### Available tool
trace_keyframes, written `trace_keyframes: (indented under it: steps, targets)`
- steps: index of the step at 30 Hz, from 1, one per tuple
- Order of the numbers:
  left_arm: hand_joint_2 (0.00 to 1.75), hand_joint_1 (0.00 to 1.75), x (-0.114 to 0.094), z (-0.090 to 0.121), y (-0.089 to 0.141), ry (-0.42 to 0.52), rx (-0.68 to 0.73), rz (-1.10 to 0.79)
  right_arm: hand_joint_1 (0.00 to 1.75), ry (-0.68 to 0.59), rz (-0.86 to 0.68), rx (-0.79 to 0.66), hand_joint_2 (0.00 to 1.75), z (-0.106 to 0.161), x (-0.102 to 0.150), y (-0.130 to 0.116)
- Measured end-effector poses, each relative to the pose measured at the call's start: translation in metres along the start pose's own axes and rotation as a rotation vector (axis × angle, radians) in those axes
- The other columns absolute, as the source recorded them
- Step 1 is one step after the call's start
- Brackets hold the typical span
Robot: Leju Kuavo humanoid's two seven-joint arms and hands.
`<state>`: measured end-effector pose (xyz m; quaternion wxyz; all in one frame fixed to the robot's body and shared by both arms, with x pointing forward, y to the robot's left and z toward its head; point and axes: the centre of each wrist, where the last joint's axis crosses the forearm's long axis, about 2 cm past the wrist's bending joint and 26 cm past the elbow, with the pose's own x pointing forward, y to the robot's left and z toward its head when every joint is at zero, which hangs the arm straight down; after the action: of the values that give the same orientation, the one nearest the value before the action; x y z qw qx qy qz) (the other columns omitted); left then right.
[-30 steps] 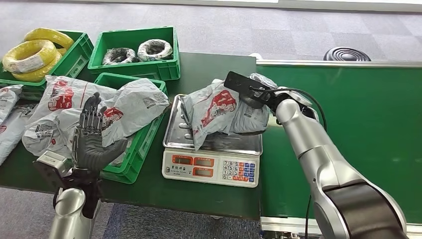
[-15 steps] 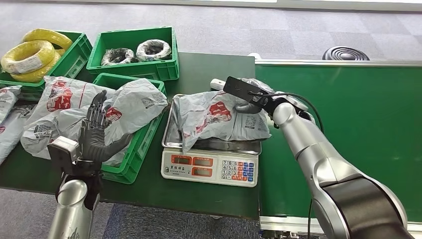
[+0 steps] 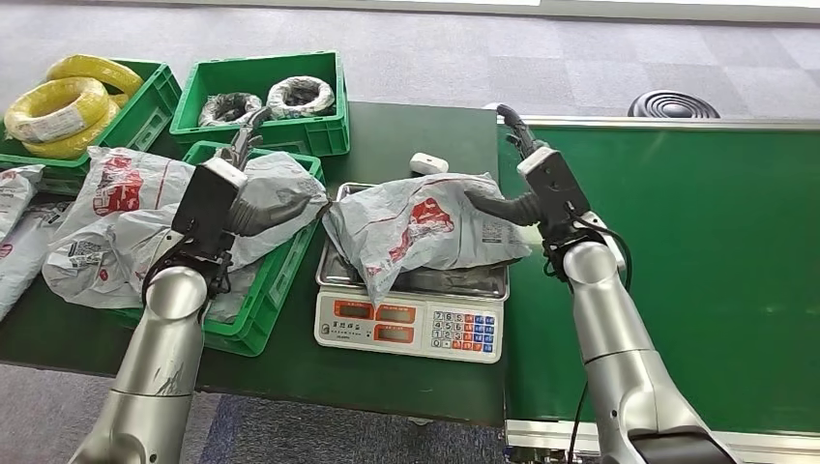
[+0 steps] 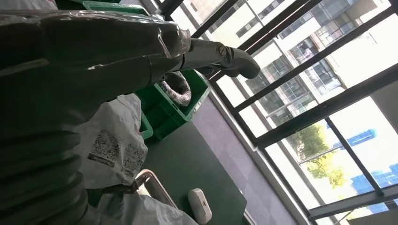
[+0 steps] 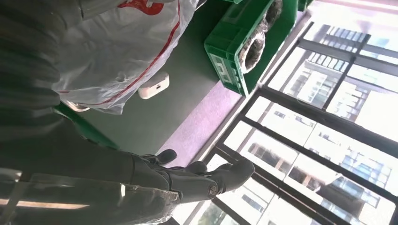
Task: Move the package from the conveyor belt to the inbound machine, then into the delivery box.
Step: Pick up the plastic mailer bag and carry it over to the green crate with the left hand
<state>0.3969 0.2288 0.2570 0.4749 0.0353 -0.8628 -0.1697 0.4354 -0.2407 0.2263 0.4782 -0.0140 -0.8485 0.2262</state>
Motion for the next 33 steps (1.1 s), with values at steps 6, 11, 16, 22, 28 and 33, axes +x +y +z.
trace_keyframes:
  steps: [6,11,16,22,28,33]
  targets:
    - [1.75,0.34,0.0,-0.036,-0.038,0.141,-0.11,-0.153,0.0,-0.141,0.005,-0.212,1.75,0.04,0.007,-0.01]
    - [1.75,1.66,-0.01,-0.047,-0.079,0.293,-0.272,-0.28,0.0,-0.288,0.035,-0.401,1.75,0.066,0.038,-0.019]
    - [1.75,1.72,-0.025,-0.038,-0.113,0.402,-0.419,-0.334,0.0,-0.425,0.081,-0.532,1.75,0.078,0.074,-0.03]
    - [1.75,1.75,-0.036,-0.026,-0.131,0.472,-0.513,-0.353,0.0,-0.445,0.097,-0.544,1.75,0.082,0.083,-0.035]
    - [1.75,1.75,-0.039,-0.026,-0.128,0.492,-0.48,-0.373,0.0,-0.428,0.063,-0.464,1.75,0.079,0.079,-0.037]
    - [1.75,1.75,-0.04,-0.03,-0.118,0.464,-0.396,-0.371,0.0,-0.41,0.064,-0.442,1.75,0.077,0.074,-0.037]
